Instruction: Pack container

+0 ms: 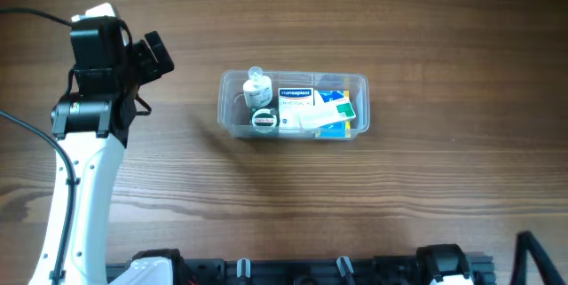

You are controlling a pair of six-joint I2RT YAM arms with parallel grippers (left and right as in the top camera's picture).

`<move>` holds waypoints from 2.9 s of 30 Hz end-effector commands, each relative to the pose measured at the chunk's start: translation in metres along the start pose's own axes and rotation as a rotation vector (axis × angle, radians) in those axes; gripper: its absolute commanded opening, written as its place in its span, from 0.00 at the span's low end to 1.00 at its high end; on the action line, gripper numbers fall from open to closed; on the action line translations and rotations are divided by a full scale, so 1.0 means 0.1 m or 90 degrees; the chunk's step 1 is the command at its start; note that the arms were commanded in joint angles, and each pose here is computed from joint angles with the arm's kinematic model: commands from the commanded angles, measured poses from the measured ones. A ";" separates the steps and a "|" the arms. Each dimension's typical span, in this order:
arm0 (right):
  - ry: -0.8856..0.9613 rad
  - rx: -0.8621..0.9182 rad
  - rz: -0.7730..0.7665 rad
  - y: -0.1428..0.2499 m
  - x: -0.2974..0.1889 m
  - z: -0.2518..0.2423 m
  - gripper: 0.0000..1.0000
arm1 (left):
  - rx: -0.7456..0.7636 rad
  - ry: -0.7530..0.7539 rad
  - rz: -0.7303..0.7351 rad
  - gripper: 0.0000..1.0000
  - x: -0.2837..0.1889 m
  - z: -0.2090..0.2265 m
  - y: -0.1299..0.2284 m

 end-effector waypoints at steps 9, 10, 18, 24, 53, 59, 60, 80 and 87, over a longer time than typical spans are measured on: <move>0.008 0.017 -0.009 0.77 0.59 -0.46 1.00 | -0.016 0.003 -0.013 1.00 -0.06 0.02 -0.03; 0.004 0.017 -0.017 0.83 0.65 -0.49 1.00 | -0.016 0.003 -0.013 1.00 -0.06 0.02 -0.03; -0.054 0.032 -0.111 1.27 1.38 -0.74 1.00 | -0.016 0.003 -0.013 1.00 -0.06 0.02 -0.03; -0.111 0.032 -0.206 1.50 1.75 -0.86 1.00 | -0.016 0.003 -0.013 1.00 -0.06 0.02 -0.03; -0.063 -0.203 -0.026 2.51 2.18 -1.37 1.00 | -0.016 0.003 -0.013 1.00 -0.06 0.02 -0.03; -0.063 -0.203 -0.025 2.52 2.18 -1.37 1.00 | -0.016 0.003 -0.013 1.00 -0.06 0.02 -0.03; -0.063 -0.203 -0.025 2.52 2.18 -1.37 1.00 | -0.016 0.003 -0.013 1.00 -0.06 0.02 -0.03; -0.062 -0.204 -0.023 2.52 2.19 -1.37 1.00 | -0.016 0.003 -0.013 1.00 -0.06 0.02 -0.03; -0.062 -0.204 -0.023 2.52 2.19 -1.37 1.00 | -0.016 0.003 -0.011 1.00 -0.05 0.02 -0.03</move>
Point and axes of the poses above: each gripper's point midway between its finger pads, its own x axis out along the fingers, its own z axis along the line the jaws close on, y = z × x, the point moved 10 cm from there along -x, back along the fingers, and after that the axes turned 13 degrees about x, right-handed, at the moved point
